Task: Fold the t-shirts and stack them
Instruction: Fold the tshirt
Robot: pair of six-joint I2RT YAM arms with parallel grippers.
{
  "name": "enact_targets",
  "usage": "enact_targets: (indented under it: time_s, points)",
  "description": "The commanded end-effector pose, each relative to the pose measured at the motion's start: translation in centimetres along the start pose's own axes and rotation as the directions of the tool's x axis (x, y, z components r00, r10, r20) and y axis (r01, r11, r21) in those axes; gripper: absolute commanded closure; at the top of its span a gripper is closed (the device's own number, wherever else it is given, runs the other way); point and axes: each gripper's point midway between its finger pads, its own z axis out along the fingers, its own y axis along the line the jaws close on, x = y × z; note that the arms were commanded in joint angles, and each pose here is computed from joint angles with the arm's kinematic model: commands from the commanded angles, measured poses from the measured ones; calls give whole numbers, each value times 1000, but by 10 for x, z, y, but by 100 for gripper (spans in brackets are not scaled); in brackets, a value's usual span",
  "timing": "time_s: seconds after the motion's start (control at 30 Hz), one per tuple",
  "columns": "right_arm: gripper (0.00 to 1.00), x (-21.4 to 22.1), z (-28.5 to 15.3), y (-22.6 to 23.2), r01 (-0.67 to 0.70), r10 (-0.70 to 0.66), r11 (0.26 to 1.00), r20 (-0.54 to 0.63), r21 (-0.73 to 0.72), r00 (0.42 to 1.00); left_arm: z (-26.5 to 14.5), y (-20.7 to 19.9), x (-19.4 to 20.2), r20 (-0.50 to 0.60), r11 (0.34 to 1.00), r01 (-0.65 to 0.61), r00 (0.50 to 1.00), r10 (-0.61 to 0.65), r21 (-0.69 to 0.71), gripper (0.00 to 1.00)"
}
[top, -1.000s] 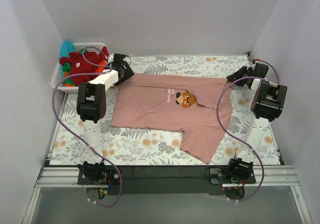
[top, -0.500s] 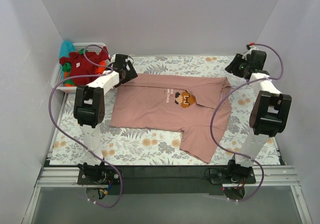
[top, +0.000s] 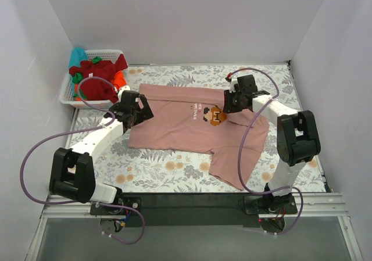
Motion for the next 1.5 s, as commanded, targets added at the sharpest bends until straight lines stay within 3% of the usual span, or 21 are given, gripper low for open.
enact_targets:
  time_s: [0.0, 0.3, 0.8, 0.93, 1.13, 1.27, 1.47]
  points:
    - [67, 5, 10, -9, 20, -19, 999, -31, 25, 999, -6, 23, 17, 13, 999, -32, 999, 32, -45, 8]
    - [73, 5, 31, -26, 21, -15, 996, -67, 82, 998, 7, 27, 25, -5, 997, -50, 999, 50, -65, 8]
    - [90, -5, 8, -83, -16, 28, 962, -39, 272, 999, 11, 28, 32, -27, 996, -63, 998, 61, -69, 8]
    - [89, -14, -4, -73, 25, -21, 968, -18, 249, 1000, 12, 28, 32, -30, 996, -64, 998, 62, -69, 8]
    - [73, -17, -17, -32, 178, -177, 952, -25, 250, 984, 12, 29, 30, -24, 995, -64, 998, 63, -74, 8]
    - [68, -9, -10, 5, 294, -289, 932, -58, 212, 956, 12, 31, 31, -24, 994, -66, 998, 65, -85, 8]
    - [68, 5, 10, 17, 341, -322, 921, -123, 190, 939, 13, 33, 30, -24, 993, -70, 997, 68, -97, 8]
